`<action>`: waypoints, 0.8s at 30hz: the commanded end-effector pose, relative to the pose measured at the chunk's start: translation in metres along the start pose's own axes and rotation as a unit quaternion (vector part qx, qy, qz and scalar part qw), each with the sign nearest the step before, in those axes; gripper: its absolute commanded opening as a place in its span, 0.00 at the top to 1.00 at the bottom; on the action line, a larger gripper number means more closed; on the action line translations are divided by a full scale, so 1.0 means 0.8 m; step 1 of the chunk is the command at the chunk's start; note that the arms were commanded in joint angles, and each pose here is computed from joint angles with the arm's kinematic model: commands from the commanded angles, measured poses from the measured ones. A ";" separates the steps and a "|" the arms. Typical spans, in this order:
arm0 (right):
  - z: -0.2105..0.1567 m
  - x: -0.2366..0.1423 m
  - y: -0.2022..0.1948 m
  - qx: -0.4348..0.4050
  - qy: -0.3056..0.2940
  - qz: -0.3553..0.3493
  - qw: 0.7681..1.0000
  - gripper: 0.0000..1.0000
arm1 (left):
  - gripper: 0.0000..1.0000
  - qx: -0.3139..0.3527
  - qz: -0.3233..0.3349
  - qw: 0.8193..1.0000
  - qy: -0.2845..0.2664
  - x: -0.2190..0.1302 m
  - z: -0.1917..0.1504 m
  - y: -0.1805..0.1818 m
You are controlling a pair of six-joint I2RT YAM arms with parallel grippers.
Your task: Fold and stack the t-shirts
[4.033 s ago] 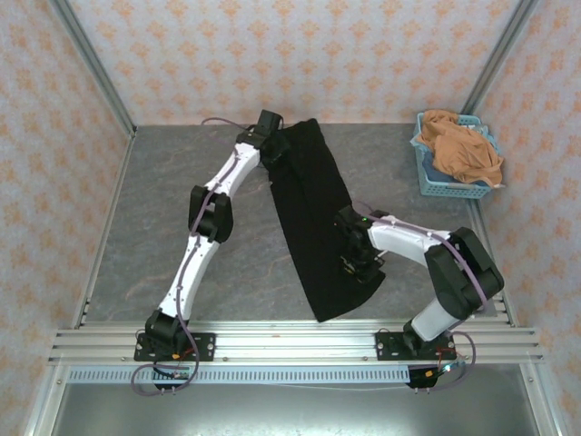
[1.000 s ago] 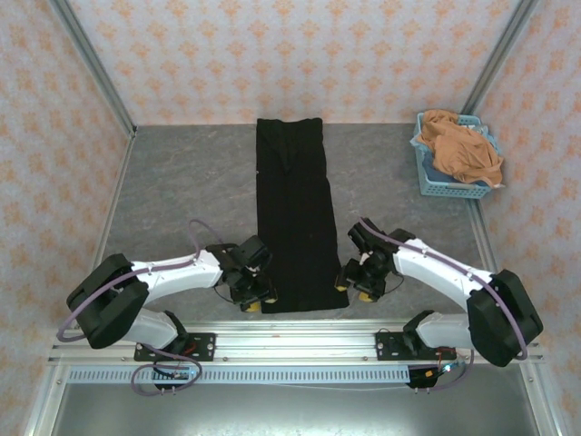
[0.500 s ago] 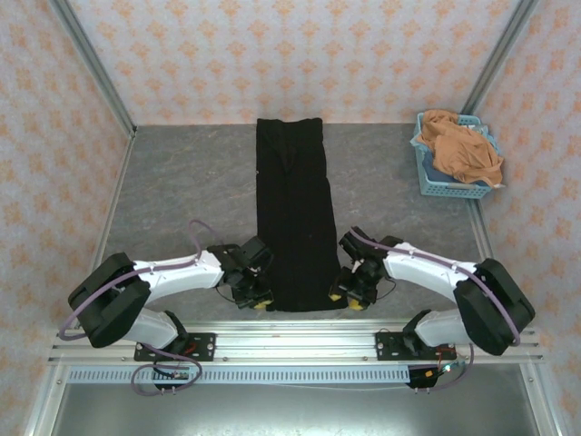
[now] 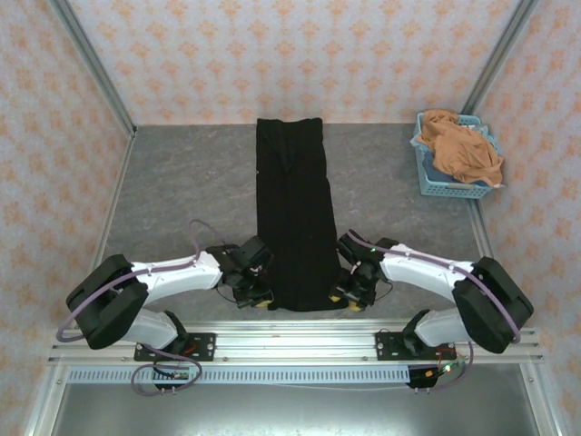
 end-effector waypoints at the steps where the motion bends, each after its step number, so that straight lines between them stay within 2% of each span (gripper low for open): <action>1: 0.002 -0.010 -0.019 0.006 -0.028 -0.027 0.999 0.50 | 1.00 0.005 0.021 1.000 0.000 -0.002 -0.007 0.015; 8: 0.008 0.010 0.002 0.001 -0.009 -0.011 1.000 0.54 | 1.00 -0.002 0.021 1.000 -0.002 0.002 -0.004 0.014; 17: 0.014 0.009 0.018 -0.009 -0.008 -0.016 1.000 0.93 | 1.00 0.009 0.036 0.999 0.000 -0.005 -0.006 0.017; 20: 0.003 0.001 0.020 -0.019 0.006 -0.013 1.000 0.99 | 1.00 0.014 0.041 0.999 0.004 -0.010 -0.010 0.021; 24: -0.008 -0.012 0.019 -0.031 0.017 -0.016 0.999 1.00 | 1.00 0.018 0.035 0.999 -0.004 -0.021 -0.013 0.020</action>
Point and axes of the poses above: each hand's point on the last joint's axis, 136 mm out from that joint toward the fingers, its own x axis out along the fingers, its own y axis along the line the jaws close on, z = x × y, the point moved 4 cm from there along -x, back along the fingers, and after that the axes turned 5 degrees about x, right-handed, at the moved point
